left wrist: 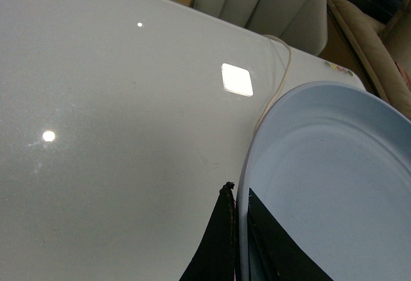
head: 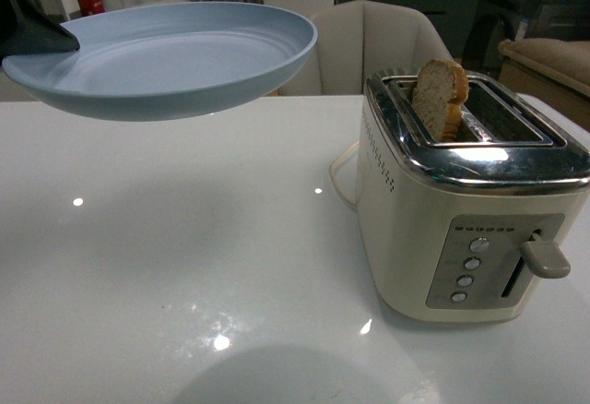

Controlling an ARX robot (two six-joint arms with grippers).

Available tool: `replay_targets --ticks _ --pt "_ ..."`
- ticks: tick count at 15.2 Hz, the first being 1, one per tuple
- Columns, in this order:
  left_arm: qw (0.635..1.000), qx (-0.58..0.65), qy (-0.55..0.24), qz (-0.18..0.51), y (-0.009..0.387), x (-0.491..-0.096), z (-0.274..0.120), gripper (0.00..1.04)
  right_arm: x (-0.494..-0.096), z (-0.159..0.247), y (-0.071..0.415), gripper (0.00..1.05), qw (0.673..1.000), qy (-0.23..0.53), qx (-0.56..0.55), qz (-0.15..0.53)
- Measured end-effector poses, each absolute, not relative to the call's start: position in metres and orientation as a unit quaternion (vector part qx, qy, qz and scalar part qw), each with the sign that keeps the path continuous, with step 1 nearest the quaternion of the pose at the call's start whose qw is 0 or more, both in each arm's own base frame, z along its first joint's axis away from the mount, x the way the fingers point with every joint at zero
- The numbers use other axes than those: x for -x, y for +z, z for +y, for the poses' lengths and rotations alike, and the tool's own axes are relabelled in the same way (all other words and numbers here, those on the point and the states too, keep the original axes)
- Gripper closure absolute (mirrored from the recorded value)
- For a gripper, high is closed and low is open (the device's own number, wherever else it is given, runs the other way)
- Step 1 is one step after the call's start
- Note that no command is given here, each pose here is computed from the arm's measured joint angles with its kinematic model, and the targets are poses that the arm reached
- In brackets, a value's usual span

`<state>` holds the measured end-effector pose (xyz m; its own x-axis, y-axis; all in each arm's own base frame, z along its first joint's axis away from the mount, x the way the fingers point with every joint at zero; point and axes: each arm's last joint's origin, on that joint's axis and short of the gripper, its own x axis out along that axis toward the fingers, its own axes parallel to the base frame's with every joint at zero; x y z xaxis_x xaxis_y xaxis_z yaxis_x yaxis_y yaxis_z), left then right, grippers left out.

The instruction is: Left arm holds plate, right arm toasts bread

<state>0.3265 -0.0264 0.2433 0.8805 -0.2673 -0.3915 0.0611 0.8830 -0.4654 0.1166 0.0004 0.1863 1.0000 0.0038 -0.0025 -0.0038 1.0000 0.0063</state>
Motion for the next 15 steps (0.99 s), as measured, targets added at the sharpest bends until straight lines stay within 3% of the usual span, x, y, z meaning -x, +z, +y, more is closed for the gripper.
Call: replay_targets --ticks 15 --pt "0.943 0.226 -0.087 0.228 0.243 -0.326 -0.026 1.02 -0.107 0.0 0.169 1.03 1.0 0.002 -0.003 0.0"
